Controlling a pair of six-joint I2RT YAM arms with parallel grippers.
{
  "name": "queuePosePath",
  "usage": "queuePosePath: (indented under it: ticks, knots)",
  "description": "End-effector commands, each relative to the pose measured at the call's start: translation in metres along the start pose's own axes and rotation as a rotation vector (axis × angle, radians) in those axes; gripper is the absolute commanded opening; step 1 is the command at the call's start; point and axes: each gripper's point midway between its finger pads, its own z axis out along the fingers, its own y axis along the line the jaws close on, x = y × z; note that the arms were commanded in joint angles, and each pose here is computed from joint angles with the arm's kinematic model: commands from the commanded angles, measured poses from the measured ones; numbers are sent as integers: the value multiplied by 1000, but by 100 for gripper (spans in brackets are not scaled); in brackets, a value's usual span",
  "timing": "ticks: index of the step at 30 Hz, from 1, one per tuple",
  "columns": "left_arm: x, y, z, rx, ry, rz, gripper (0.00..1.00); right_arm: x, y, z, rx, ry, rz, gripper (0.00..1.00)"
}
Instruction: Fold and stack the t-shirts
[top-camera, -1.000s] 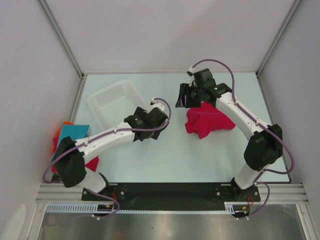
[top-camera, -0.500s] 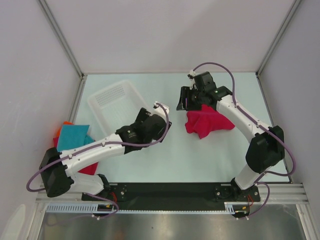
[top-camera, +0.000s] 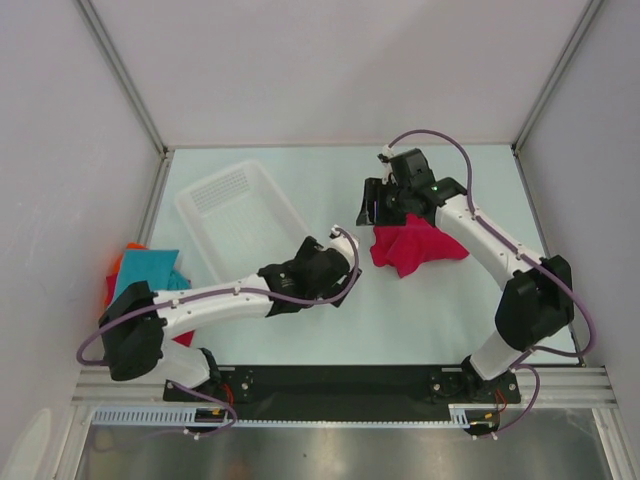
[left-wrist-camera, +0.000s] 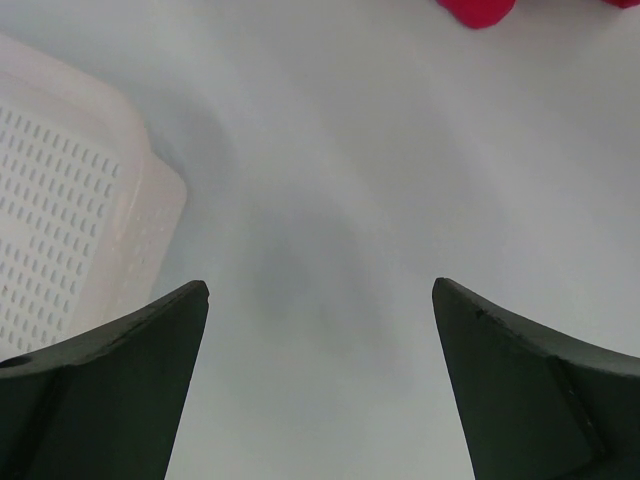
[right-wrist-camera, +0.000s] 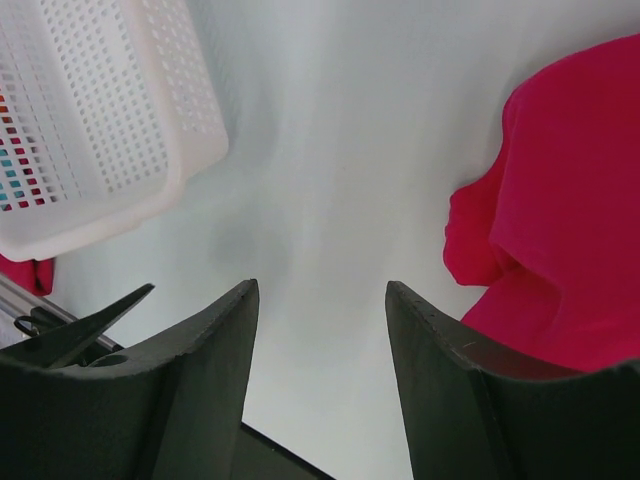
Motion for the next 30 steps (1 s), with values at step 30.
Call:
queuePosePath:
  ticks: [30]
  knots:
    - [88, 153, 8, -396, 298, -552, 100, 4, -33, -57, 24, -106, 9, 59]
